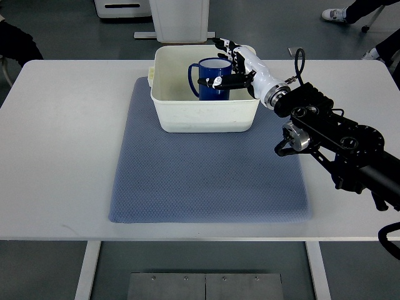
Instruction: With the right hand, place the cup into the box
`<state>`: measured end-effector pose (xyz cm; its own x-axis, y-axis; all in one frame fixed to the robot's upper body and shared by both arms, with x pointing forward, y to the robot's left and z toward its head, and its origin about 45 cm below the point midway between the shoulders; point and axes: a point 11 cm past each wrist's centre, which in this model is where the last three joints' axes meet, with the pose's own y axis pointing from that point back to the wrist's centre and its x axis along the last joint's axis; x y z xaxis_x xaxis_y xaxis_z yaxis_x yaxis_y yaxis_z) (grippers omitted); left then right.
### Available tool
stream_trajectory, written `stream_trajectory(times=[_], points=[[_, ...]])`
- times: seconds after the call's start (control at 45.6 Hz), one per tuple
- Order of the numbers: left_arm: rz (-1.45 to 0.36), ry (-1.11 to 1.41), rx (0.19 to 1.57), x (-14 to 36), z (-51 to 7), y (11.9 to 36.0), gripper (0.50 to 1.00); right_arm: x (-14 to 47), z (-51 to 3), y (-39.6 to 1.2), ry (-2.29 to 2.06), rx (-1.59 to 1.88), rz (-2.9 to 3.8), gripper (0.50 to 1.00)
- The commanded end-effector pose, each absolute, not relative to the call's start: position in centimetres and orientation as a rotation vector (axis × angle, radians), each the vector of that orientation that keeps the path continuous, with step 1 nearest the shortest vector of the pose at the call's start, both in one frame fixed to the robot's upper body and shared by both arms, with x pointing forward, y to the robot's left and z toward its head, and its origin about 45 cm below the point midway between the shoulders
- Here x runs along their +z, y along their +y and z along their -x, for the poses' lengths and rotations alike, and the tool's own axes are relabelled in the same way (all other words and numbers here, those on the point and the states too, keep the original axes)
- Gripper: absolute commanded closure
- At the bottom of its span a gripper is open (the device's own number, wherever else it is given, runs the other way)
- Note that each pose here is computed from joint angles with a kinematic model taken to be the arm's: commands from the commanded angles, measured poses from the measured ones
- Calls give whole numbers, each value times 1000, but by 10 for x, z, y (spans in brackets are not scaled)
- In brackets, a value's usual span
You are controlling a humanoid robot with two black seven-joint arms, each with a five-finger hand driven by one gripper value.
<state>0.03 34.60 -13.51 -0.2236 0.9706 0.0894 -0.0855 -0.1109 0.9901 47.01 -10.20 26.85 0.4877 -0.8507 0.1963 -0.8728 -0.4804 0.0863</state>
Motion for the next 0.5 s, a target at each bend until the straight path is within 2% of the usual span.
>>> stream_trajectory(times=[0.0, 0.307, 0.482], points=[[-1097, 1244, 1491, -135, 0, 346, 500, 268, -470, -102, -1494, 188, -2554, 505], [-1096, 1245, 1492, -135, 0, 346, 500, 276, -473, -104, -1503, 203, -2559, 505], [-1097, 1244, 1491, -135, 0, 346, 500, 290, -481, -127, -1551, 245, -2531, 505]])
